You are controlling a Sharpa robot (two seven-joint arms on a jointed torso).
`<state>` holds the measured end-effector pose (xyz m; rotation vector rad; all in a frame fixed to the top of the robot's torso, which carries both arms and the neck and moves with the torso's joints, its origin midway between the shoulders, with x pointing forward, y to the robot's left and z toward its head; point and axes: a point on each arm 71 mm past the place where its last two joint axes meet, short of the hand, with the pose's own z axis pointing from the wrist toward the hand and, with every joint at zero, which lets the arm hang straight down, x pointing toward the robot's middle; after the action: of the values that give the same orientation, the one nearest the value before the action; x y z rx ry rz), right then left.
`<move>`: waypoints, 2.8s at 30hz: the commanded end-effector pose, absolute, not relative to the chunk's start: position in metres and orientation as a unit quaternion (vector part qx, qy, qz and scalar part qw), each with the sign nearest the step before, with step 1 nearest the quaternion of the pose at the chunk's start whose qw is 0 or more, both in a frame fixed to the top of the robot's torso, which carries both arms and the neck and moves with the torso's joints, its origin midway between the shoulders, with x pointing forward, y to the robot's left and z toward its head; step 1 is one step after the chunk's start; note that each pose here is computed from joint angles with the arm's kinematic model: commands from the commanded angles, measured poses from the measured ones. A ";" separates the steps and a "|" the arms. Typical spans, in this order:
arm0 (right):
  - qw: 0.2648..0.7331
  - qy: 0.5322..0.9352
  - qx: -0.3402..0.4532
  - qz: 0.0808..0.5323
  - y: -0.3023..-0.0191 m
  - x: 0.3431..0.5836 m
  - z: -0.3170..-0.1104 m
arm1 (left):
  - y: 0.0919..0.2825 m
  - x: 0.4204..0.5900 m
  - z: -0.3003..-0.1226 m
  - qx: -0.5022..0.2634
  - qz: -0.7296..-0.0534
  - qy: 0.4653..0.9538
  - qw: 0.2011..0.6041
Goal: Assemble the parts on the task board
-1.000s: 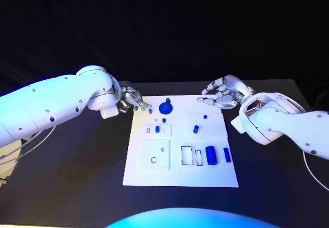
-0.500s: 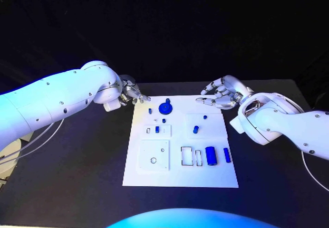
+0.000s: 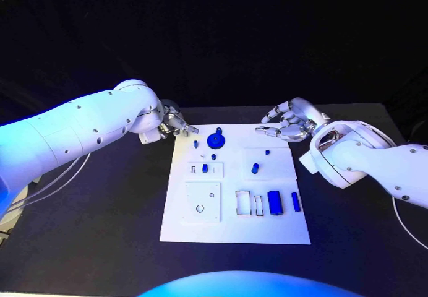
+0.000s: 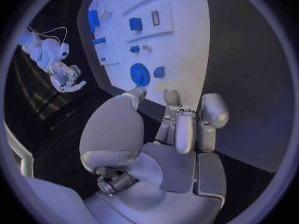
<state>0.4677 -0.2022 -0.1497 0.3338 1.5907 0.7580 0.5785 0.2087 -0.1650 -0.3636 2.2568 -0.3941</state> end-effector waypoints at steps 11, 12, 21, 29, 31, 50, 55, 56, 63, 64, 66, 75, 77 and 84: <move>0.625 0.691 0.139 0.336 -0.199 0.468 -0.150 | 0.198 0.577 -0.171 -0.122 -0.167 0.908 0.365; 0.625 0.691 0.139 0.336 -0.199 0.468 -0.150 | 0.197 0.577 -0.171 -0.121 -0.167 0.908 0.364; 0.624 0.692 0.139 0.336 -0.198 0.468 -0.150 | 0.194 0.578 -0.176 -0.117 -0.162 0.913 0.357; 0.624 0.692 0.139 0.336 -0.198 0.468 -0.151 | 0.195 0.579 -0.177 -0.114 -0.159 0.915 0.352; 0.624 0.692 0.139 0.336 -0.198 0.468 -0.151 | 0.194 0.579 -0.178 -0.113 -0.159 0.916 0.351; 0.623 0.692 0.138 0.337 -0.197 0.467 -0.151 | 0.188 0.580 -0.181 -0.109 -0.160 0.917 0.348; 0.623 0.692 0.138 0.338 -0.197 0.467 -0.151 | 0.187 0.580 -0.182 -0.111 -0.161 0.916 0.350; 0.623 0.692 0.138 0.338 -0.197 0.467 -0.151 | 0.187 0.580 -0.182 -0.112 -0.161 0.916 0.350; 0.623 0.692 0.138 0.338 -0.197 0.467 -0.151 | 0.189 0.581 -0.183 -0.113 -0.159 0.917 0.348; 0.623 0.692 0.138 0.338 -0.197 0.467 -0.151 | 0.189 0.581 -0.183 -0.113 -0.158 0.917 0.348; 0.623 0.692 0.138 0.338 -0.197 0.467 -0.151 | 0.189 0.581 -0.183 -0.112 -0.158 0.918 0.346; 0.623 0.692 0.138 0.338 -0.197 0.467 -0.151 | 0.187 0.581 -0.184 -0.109 -0.157 0.920 0.342; 0.623 0.692 0.138 0.338 -0.197 0.467 -0.151 | 0.187 0.581 -0.184 -0.110 -0.157 0.920 0.342; 0.623 0.692 0.138 0.338 -0.197 0.467 -0.151 | 0.187 0.582 -0.185 -0.111 -0.156 0.921 0.339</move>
<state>0.4674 -0.1980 -0.1514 0.3309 1.5940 0.7668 0.5829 0.1902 -0.1837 -0.3017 2.3766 -0.3887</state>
